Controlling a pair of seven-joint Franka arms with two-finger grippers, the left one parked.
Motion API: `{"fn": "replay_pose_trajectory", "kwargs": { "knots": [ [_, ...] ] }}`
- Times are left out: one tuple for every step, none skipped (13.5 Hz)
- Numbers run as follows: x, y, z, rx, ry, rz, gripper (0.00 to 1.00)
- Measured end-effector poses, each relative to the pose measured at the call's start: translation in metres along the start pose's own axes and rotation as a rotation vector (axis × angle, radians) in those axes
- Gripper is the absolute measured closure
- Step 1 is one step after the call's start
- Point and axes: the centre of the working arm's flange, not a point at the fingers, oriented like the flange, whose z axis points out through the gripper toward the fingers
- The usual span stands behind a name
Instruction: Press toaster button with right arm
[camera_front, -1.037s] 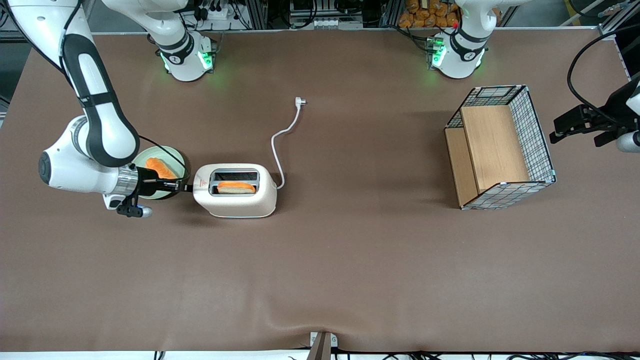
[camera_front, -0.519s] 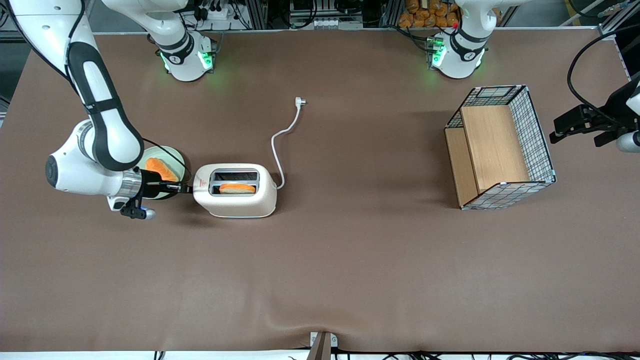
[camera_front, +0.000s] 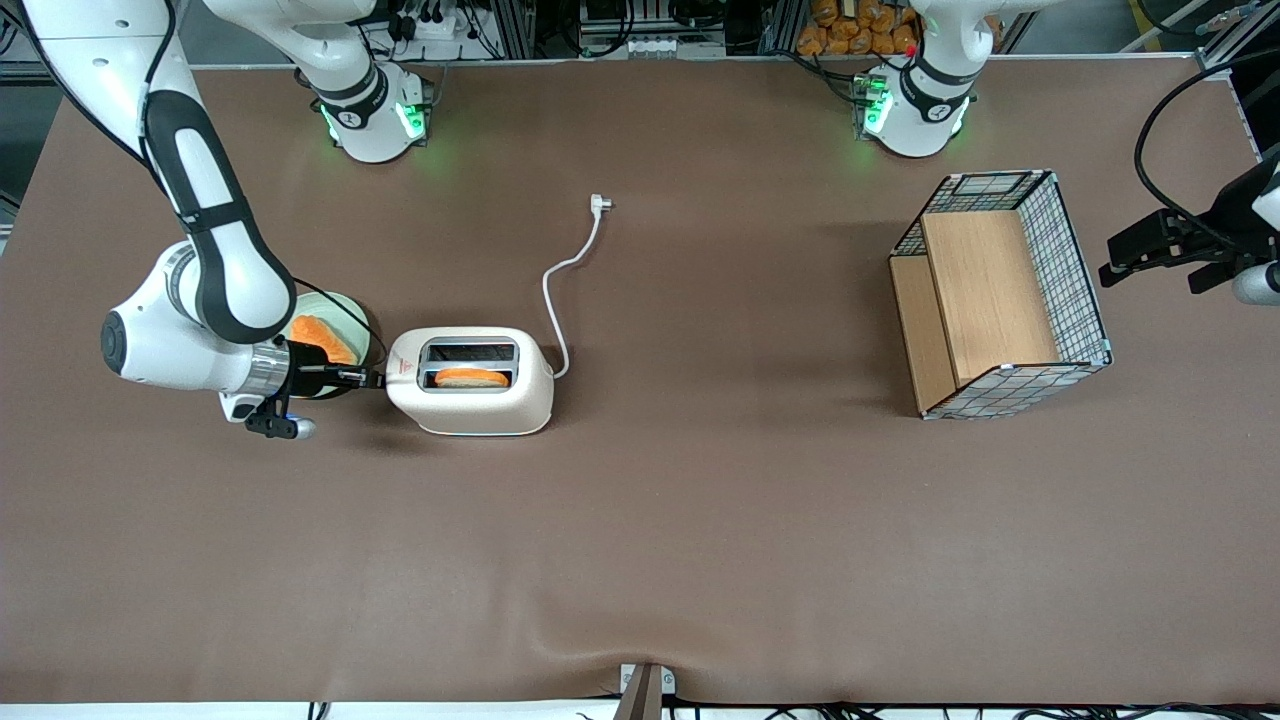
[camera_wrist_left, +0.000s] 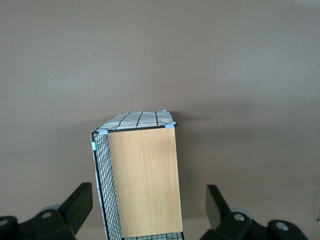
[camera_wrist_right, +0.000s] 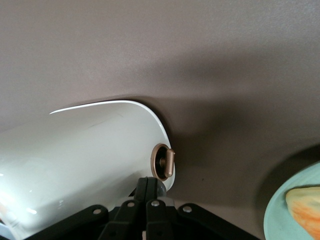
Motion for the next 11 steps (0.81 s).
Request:
{"fn": "replay_pose_trajectory", "kwargs": {
  "knots": [
    [0.0002, 0.0004, 0.0005, 0.000, 0.000, 0.001, 0.99],
    [0.0003, 0.0006, 0.0008, 0.000, 0.000, 0.001, 0.99],
    [0.0004, 0.0009, 0.0011, -0.001, 0.000, 0.002, 0.99],
    [0.0006, 0.0015, 0.0014, -0.001, 0.001, 0.003, 0.99],
    [0.0010, 0.0022, 0.0018, -0.002, 0.001, 0.004, 0.99],
    [0.0013, 0.0031, 0.0024, -0.002, 0.002, 0.005, 0.99],
    [0.0015, 0.0036, 0.0029, -0.003, 0.002, 0.006, 0.99],
    [0.0016, 0.0038, 0.0030, -0.003, 0.002, 0.006, 0.99],
    [0.0016, 0.0037, 0.0030, -0.003, 0.002, 0.005, 0.99],
    [0.0016, 0.0038, 0.0031, -0.003, 0.002, 0.005, 0.99],
    [0.0017, 0.0039, 0.0032, -0.003, 0.002, 0.006, 0.99]
  ]
}}
